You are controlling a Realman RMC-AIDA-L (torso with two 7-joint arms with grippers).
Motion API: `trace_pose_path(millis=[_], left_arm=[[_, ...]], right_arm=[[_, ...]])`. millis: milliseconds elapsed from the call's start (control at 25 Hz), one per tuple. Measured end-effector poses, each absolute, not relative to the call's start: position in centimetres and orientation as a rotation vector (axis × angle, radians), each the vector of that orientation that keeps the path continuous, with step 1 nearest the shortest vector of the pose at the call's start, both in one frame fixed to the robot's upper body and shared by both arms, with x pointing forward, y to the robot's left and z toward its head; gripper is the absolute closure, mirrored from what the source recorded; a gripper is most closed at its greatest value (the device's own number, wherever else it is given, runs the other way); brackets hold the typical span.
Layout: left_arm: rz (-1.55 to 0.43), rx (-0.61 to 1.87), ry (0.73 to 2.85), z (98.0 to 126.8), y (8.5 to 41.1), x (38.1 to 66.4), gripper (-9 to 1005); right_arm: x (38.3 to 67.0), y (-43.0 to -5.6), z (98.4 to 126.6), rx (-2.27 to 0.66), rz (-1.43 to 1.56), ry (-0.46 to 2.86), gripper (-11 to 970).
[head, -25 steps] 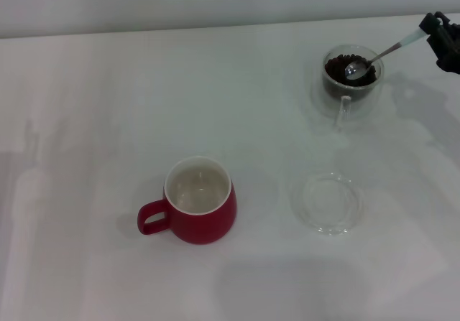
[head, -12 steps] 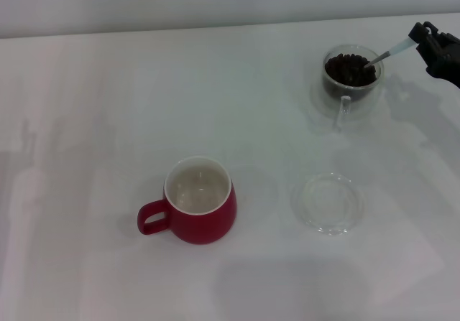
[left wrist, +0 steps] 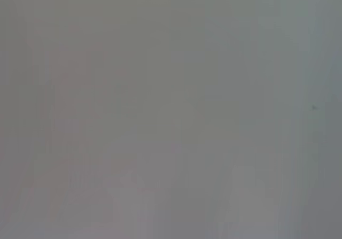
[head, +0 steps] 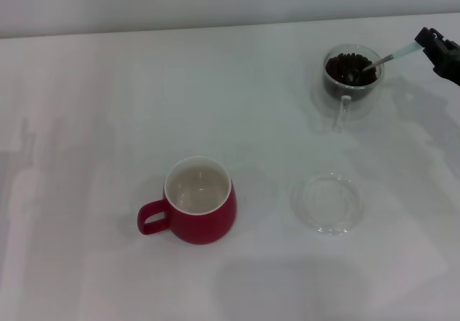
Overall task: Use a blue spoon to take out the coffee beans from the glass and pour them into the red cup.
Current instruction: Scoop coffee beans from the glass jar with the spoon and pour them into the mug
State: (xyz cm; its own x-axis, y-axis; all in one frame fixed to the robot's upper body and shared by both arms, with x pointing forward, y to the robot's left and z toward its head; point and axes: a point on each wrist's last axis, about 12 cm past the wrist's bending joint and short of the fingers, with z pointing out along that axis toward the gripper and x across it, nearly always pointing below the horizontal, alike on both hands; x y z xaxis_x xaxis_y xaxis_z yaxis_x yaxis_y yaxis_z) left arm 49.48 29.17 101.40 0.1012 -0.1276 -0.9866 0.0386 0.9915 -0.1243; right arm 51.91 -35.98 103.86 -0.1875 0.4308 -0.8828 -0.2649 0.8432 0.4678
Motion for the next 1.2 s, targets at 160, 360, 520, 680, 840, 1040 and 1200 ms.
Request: trace_pose_path(millis=[160, 360, 520, 680, 840, 1040, 1200], left_arm=[[-0.122, -0.074, 1.466, 101.37, 29.21, 49.44, 331], [-0.118, -0.077, 1.468, 101.33, 29.31, 49.36, 331], [-0.115, -0.078, 1.468, 101.31, 29.39, 49.31, 331], [-0.115, -0.077, 1.469, 101.31, 29.41, 49.3, 331], [-0.115, -0.074, 1.469, 101.3, 29.43, 49.28, 331], [-0.113, -0.076, 1.471, 101.24, 29.49, 49.17, 331], [-0.112, -0.078, 1.471, 101.25, 29.51, 49.17, 331]], right_arm=[[51.9, -36.01, 103.81, 0.169, 0.656, 1.65, 811], [51.9, -36.13, 103.85, 0.207, 0.695, 1.655, 811], [51.97, -36.27, 103.91, 0.227, 0.722, 1.664, 811], [52.08, -36.14, 103.78, 0.246, 0.745, 1.685, 811], [52.17, -36.2, 103.78, 0.285, 0.777, 1.692, 811], [52.14, -36.55, 103.91, 0.34, 0.819, 1.689, 811], [52.17, -36.75, 103.84, 0.393, 0.845, 1.692, 811]])
